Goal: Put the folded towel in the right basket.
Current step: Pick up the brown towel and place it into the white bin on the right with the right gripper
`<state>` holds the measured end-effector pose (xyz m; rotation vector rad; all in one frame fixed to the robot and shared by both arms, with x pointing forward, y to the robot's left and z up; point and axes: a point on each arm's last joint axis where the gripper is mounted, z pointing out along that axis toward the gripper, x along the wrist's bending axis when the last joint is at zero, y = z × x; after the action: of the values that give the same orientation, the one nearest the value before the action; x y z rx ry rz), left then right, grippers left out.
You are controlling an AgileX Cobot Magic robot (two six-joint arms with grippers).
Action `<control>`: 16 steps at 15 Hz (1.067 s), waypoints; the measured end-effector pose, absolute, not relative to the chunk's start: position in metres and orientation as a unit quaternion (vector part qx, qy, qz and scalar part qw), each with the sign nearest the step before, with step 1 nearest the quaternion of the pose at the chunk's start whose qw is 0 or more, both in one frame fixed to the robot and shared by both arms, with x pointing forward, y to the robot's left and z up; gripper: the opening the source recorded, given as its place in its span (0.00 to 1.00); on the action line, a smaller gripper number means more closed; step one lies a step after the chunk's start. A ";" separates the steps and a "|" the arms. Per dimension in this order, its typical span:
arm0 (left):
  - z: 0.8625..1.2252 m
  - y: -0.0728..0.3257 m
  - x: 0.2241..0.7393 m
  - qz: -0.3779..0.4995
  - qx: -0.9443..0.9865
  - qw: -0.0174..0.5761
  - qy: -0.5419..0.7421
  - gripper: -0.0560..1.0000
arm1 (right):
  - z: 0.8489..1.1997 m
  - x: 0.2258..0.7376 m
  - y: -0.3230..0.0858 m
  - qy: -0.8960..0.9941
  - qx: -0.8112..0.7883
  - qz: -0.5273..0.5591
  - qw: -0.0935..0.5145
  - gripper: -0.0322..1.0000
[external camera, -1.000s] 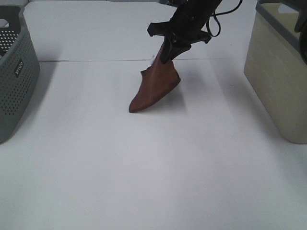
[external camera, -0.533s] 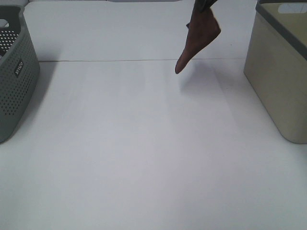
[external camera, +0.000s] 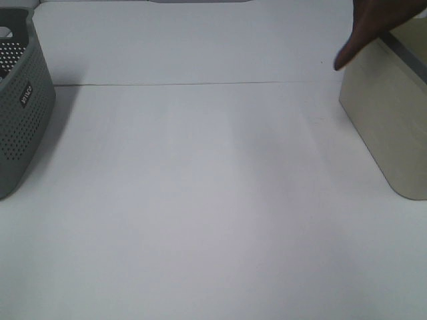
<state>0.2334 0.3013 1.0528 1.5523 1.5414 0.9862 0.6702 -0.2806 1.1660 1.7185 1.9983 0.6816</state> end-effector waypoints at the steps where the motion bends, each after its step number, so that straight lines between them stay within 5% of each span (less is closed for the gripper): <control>1: 1.053 0.301 0.233 0.383 0.603 0.363 0.599 0.89 | 1.161 0.669 -0.299 0.708 0.634 0.234 0.202 0.06; 9: 1.053 0.301 0.233 0.383 0.603 0.363 0.599 0.89 | 1.099 0.664 -0.420 0.625 0.744 0.198 0.129 0.09; 11: 1.053 0.301 0.233 0.383 0.603 0.363 0.599 0.89 | 1.082 0.669 -0.424 0.623 0.750 0.190 0.113 0.31; 13: 1.053 0.301 0.233 0.383 0.603 0.363 0.599 0.89 | 1.073 0.672 -0.425 0.624 0.752 0.185 0.104 0.69; 16: 1.053 0.301 0.233 0.383 0.603 0.363 0.599 0.89 | 1.081 0.670 -0.424 0.622 0.751 0.194 0.109 0.84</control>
<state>0.2334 0.3013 1.0528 1.5523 1.5414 0.9862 0.6697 -0.4235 1.0811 2.2074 1.8301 0.5706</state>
